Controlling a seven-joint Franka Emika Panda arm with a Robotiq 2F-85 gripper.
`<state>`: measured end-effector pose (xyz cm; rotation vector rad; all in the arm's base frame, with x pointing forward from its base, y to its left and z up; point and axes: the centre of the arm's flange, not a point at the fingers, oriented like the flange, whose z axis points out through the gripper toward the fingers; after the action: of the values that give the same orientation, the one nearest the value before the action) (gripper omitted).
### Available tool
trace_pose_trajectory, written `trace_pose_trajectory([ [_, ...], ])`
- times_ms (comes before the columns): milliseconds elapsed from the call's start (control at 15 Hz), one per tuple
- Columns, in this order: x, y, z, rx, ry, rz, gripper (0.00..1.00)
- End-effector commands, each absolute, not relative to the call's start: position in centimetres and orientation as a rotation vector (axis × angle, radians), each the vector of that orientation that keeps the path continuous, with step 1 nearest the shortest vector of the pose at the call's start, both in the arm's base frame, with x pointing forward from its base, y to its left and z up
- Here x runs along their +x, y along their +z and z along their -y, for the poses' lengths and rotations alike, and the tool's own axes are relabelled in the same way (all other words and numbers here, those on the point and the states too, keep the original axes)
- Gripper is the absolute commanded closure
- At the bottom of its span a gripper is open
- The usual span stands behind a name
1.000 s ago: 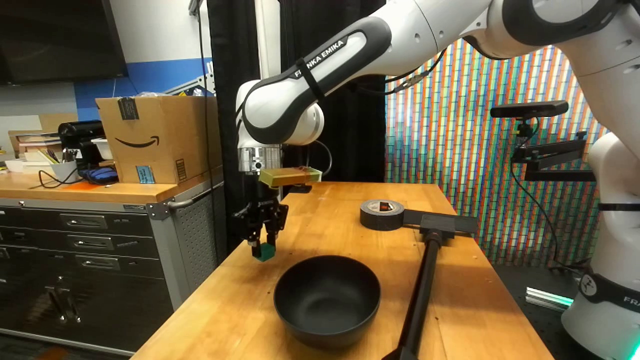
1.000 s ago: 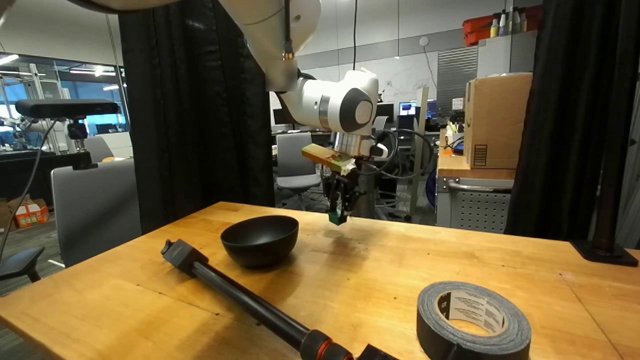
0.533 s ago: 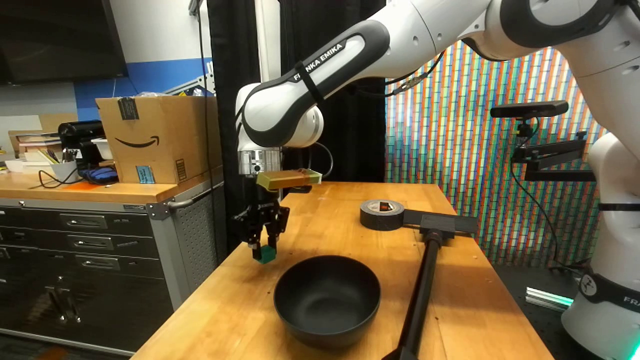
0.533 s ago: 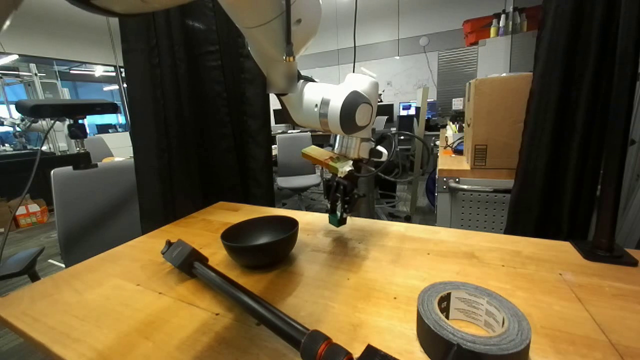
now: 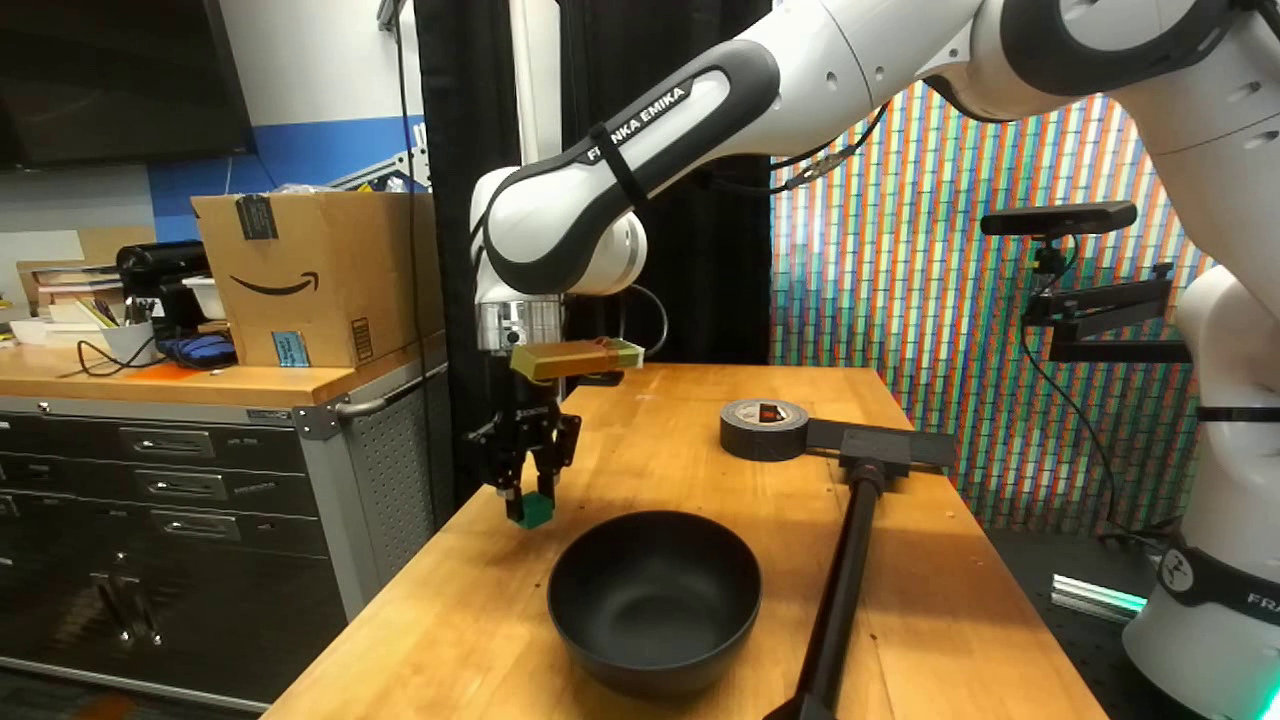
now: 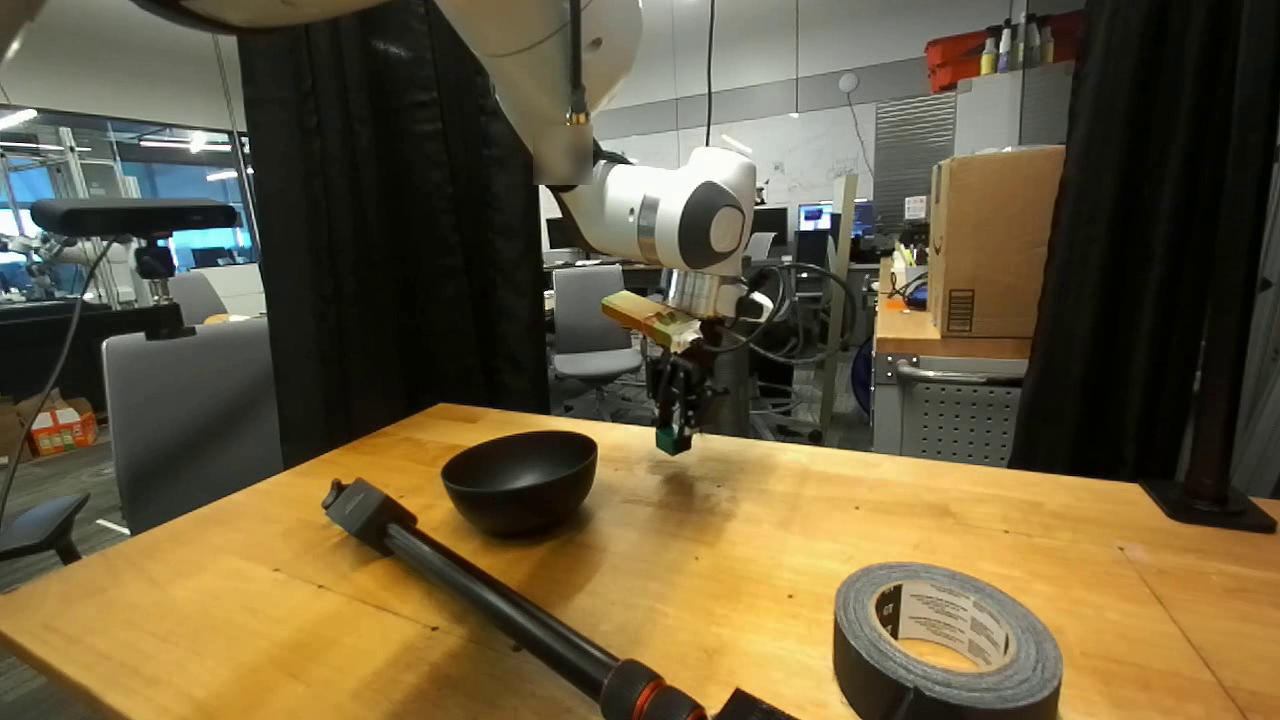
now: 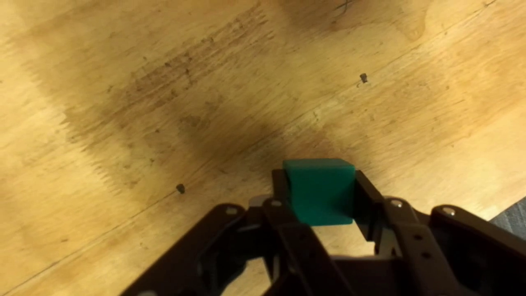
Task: Move the green block to the left
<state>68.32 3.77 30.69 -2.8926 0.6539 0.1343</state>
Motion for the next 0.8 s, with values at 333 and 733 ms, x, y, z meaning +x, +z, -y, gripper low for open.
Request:
trace_pose_trajectory([
  [333,69.18,31.37,-4.33,-2.879,0.184,-0.706,0.84],
  [733,69.19,31.67,-4.43,-2.878,0.193,-0.735,0.2],
])
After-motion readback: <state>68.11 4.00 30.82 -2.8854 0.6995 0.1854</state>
